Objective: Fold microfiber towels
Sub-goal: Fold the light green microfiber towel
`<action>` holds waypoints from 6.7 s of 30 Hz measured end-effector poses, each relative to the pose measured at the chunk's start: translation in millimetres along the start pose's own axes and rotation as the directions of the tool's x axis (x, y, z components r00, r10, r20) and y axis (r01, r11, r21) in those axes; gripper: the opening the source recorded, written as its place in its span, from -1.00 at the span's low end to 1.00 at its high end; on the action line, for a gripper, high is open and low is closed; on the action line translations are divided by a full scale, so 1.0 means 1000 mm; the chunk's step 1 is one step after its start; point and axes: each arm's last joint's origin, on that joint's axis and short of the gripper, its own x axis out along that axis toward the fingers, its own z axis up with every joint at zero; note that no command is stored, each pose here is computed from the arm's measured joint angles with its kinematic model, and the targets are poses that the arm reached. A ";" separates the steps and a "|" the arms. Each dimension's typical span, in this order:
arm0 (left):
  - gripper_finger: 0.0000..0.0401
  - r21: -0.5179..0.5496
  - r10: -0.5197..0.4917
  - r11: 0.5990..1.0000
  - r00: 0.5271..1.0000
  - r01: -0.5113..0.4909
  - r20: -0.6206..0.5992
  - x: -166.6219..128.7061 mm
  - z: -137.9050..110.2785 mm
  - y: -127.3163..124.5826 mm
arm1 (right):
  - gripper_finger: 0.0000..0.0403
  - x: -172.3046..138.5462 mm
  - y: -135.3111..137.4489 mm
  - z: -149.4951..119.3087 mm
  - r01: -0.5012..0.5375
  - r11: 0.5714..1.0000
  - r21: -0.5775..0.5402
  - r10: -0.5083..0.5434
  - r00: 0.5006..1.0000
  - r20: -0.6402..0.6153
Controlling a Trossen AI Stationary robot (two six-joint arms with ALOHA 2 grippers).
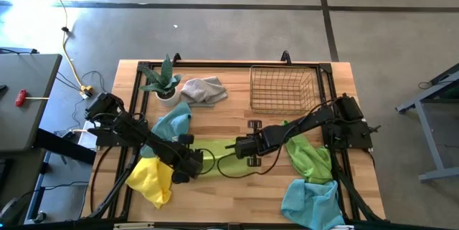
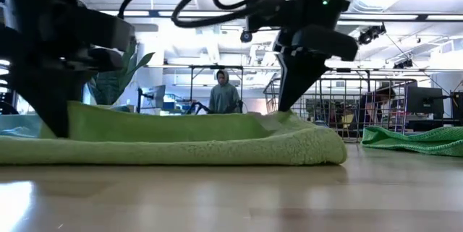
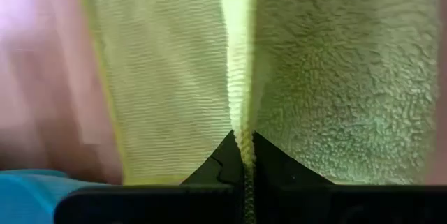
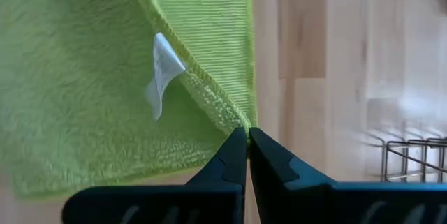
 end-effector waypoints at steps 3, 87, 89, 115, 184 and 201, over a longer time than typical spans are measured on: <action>-1.00 -0.006 0.024 1.000 0.999 -0.024 -0.021 0.001 -0.001 0.005 | -1.00 0.001 -0.003 0.000 0.002 1.000 0.006 -0.002 1.000 -0.004; -0.66 -0.292 -0.171 0.919 0.935 0.265 0.310 0.012 -0.037 -0.015 | -0.44 0.036 0.032 -0.037 -0.146 0.930 0.337 0.110 0.986 0.124; -0.66 -0.274 -0.228 0.901 0.904 0.336 0.361 0.008 -0.030 -0.018 | -0.44 0.036 0.030 -0.040 -0.125 0.936 0.329 0.100 0.991 0.091; -0.64 -0.136 -0.131 0.970 0.904 0.202 0.408 0.001 -0.026 0.008 | -0.01 -0.037 0.047 -0.067 -0.140 0.499 0.855 0.102 0.989 0.103; -0.64 -0.089 -0.257 0.935 0.830 0.343 0.495 0.019 -0.035 0.008 | 0.04 0.034 0.053 -0.122 -0.499 -0.001 0.867 0.249 0.839 0.483; -0.64 -0.009 -0.316 0.930 0.812 0.368 0.491 0.021 -0.032 0.004 | -0.02 0.005 0.051 -0.118 -0.581 0.049 0.813 0.418 0.751 0.511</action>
